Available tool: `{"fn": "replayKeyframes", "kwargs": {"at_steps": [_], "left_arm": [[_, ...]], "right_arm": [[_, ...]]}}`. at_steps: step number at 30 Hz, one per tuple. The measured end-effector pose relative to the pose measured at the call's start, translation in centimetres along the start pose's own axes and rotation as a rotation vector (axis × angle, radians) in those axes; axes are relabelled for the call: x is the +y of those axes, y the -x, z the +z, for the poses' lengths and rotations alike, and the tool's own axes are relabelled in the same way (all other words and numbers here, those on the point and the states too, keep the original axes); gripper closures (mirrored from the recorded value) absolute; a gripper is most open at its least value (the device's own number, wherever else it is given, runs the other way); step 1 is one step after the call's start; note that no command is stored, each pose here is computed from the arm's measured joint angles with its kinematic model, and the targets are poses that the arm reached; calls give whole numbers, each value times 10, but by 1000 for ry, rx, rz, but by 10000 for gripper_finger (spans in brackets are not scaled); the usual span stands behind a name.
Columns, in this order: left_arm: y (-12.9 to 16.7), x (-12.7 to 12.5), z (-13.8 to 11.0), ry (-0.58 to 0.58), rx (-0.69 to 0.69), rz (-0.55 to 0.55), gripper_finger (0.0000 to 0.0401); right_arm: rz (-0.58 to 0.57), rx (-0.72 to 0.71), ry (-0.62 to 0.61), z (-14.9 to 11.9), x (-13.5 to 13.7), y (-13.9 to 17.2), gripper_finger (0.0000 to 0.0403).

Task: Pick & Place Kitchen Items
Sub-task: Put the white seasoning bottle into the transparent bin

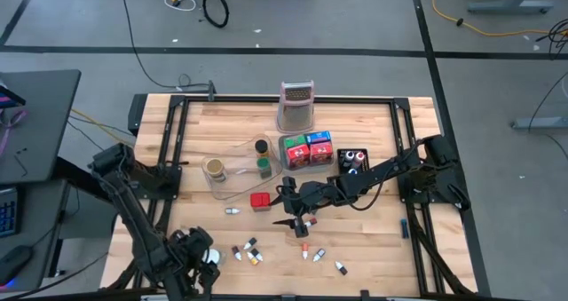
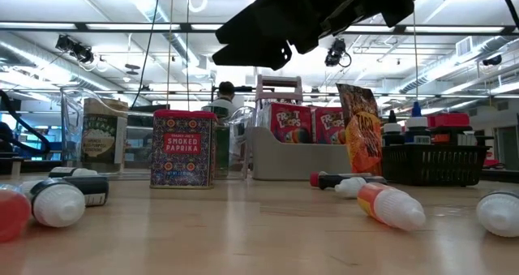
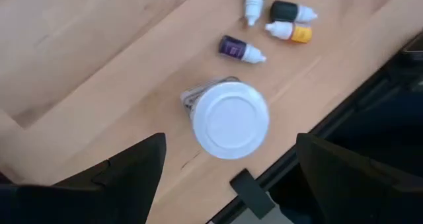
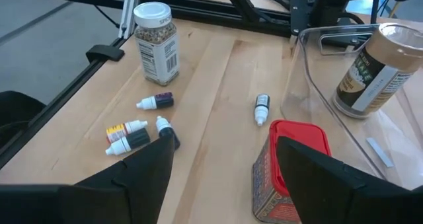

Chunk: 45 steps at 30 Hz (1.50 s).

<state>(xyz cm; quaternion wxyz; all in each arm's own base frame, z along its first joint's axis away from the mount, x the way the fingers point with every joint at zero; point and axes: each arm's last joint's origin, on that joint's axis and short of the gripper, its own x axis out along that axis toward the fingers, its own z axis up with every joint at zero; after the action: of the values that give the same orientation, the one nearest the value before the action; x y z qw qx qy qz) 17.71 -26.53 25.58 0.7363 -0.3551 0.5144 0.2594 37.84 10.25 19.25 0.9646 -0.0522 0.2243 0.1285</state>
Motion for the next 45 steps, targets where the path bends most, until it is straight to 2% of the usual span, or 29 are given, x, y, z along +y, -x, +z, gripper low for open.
{"fn": "replayKeyframes", "kwargs": {"at_steps": [6, 13, 18, 29, 36, 42, 45], "left_arm": [[-10, 5, -2, 112, -5, 12, 55], [-11, 2, 0, 176, 2, -9, 55], [-13, 0, 6, 150, -3, -12, 55], [-15, -2, 12, 174, 6, -1, 55], [-42, -8, 1, 138, 78, 72, 55], [-48, -9, 4, 140, 55, 90, 55], [-49, -9, 5, 135, 2, 74, 55]], "right_arm": [[0, -2, 0, 0, 0, 0, 126], [0, -3, 0, 0, 0, 0, 126], [0, -2, 0, 0, 0, 0, 126], [0, -1, 0, 0, 0, 0, 126], [0, 0, 0, 0, 0, 0, 126], [0, -6, 0, 0, 0, 0, 126], [0, -6, 0, 1, 0, 0, 126]]}}
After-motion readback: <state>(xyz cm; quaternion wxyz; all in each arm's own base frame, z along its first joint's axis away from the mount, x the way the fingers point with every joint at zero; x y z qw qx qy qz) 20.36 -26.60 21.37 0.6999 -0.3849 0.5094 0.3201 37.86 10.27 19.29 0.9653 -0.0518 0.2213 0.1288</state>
